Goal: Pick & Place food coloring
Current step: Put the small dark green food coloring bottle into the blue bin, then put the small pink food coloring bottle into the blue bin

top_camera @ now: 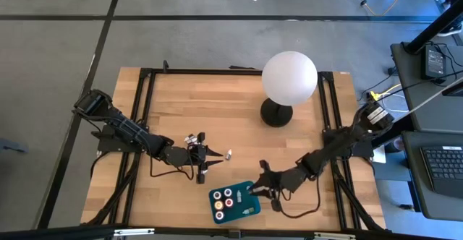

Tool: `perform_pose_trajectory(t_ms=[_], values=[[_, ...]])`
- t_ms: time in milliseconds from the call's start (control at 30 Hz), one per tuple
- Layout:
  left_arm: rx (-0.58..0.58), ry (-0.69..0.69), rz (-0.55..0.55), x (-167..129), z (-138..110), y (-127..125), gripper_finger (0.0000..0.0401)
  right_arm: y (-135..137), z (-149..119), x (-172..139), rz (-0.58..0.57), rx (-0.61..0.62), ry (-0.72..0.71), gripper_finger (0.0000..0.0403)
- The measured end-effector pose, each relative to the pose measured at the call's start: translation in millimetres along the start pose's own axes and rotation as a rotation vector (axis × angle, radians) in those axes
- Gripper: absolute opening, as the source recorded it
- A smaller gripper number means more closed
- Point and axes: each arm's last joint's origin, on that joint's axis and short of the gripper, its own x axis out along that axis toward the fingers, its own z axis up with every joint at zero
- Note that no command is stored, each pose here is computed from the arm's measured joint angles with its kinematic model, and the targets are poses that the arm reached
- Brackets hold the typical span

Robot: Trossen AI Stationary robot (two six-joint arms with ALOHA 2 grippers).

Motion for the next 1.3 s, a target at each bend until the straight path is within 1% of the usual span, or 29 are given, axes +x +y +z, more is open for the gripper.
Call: perform_pose_trajectory(t_ms=[300,467,667,833,1033,1100,1167,1233,1300], values=[[-0.002,0.0,0.0,0.0,0.0,0.0,0.0083,-4.5,-25.9,21.0,-0.02,0.019,0.043,0.0087],[-0.003,0.0,-0.001,0.0,0.0,0.0,0.0083,-5.4,-31.2,25.0,-0.022,0.016,0.048,0.0087],[-0.003,0.0,-0.001,0.0,0.0,-0.1,0.008,-5.5,-31.1,25.0,-0.022,0.015,0.048,0.0091],[-0.003,-0.001,-0.002,0.0,0.1,-0.1,0.0079,-5.7,-31.4,24.9,-0.023,0.002,0.052,0.0109],[-0.002,0.0,-0.002,0.0,0.1,-0.1,0.0081,-5.6,-31.6,24.9,-0.018,-0.018,0.055,0.0147],[-0.002,0.0,-0.002,0.0,0.0,-0.1,0.0081,-4.4,-29.8,23.4,0.009,-0.025,0.063,0.0159],[-0.022,-0.001,0.001,0.0,0.1,0.0,0.0082,-2.0,-22.2,18.5,0.042,-0.034,0.051,0.0167],[-0.062,-0.007,0.039,-0.1,0.3,1.0,0.0085,1.9,-9.3,8.4,0.059,-0.057,0.021,0.0172],[-0.071,-0.005,0.094,-0.2,-0.8,2.7,0.0093,7.4,0.7,-6.9,0.074,-0.102,0.014,0.0174]])
